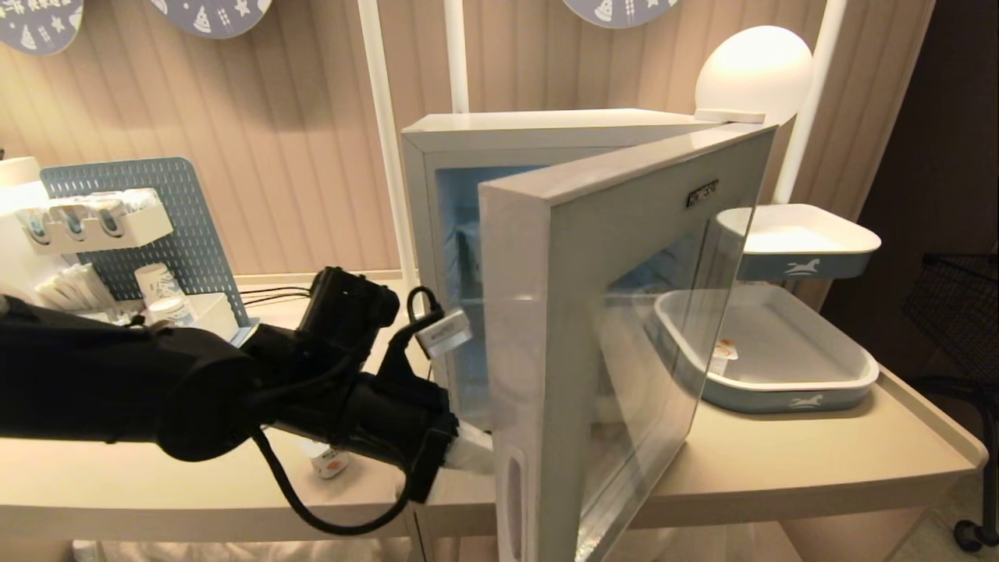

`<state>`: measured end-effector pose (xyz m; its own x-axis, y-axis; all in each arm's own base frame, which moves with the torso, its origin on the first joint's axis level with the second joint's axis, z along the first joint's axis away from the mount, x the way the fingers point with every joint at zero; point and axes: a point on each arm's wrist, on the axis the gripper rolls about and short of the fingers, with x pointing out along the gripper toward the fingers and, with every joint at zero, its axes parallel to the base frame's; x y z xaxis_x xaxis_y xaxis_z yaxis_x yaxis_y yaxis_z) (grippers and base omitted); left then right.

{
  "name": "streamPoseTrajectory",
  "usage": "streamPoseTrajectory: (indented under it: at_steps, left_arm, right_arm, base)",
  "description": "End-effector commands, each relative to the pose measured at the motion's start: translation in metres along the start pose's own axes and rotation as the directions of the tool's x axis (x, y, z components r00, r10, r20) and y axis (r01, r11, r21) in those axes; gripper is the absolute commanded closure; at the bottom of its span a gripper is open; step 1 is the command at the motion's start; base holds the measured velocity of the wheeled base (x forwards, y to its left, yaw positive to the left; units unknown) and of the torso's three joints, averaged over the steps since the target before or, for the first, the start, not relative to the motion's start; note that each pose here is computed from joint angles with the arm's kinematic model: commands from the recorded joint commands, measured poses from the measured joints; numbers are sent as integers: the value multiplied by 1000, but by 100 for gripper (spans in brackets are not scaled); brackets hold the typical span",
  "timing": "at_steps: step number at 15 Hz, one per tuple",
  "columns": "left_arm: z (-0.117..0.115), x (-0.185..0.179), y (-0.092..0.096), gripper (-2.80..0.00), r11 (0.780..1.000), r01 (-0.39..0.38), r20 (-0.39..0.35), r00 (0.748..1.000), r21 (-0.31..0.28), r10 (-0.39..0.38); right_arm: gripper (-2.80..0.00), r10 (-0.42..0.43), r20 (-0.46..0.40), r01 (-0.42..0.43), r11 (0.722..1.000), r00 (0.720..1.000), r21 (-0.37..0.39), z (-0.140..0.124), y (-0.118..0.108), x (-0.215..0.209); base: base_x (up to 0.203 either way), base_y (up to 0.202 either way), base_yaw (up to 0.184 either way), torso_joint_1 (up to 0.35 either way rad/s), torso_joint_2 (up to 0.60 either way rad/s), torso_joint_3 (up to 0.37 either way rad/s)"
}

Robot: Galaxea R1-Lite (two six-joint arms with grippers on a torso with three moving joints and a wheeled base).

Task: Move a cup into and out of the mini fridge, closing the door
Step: Open the freezer door

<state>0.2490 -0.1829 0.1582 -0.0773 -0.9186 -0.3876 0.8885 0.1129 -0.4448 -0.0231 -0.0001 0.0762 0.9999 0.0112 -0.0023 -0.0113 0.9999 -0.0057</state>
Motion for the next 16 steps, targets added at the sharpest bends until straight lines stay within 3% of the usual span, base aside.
streamPoseTrajectory:
  at_steps: [1,4,6,8,9,11,13,14,15,16]
  left_arm:
    - [5,14,-20,0,997,67,-20,998,35,-66]
    - [12,33,-63,0,979,177,-56,983,95,-173]
    - [16,55,-96,0,952,275,-102,959,137,-263]
    - [17,82,-132,0,927,319,-151,944,195,-293]
    - [15,92,-144,0,935,277,-162,956,222,-245]
    - [10,94,-148,0,956,180,-156,977,230,-146]
    - [19,73,-127,0,980,63,-90,995,186,-46]
    - [28,55,-116,0,992,-48,-26,998,120,51]
    - [38,32,-105,0,976,-219,62,974,16,217]
    - [49,3,-90,0,899,-421,160,886,-115,436]
  right_arm:
    - [0,1,-1,-1,1000,1000,0,0,0,0]
    - [0,1,-1,-1,1000,1000,0,0,0,0]
    - [0,0,-2,0,1000,1000,-2,0,0,0]
    - [0,-1,-2,1,1000,1000,0,0,0,0]
    - [0,-1,-1,1,1000,1000,0,0,0,0]
    - [0,-1,-1,1,1000,1000,0,0,0,0]
    - [0,1,-1,-1,1000,1000,0,0,0,0]
    - [0,-1,1,1,1000,1000,0,0,0,0]
    - [0,-2,1,2,1000,1000,3,0,0,0]
    - [0,-2,4,2,1000,1000,4,0,0,0]
  base:
    - [0,0,0,0,0,0]
    - [0,0,0,0,0,0]
    - [0,0,0,0,0,0]
    - [0,0,0,0,0,0]
    - [0,0,0,0,0,0]
    - [0,0,0,0,0,0]
    - [0,0,0,0,0,0]
    - [0,0,0,0,0,0]
    - [0,0,0,0,0,0]
    - [0,0,0,0,0,0]
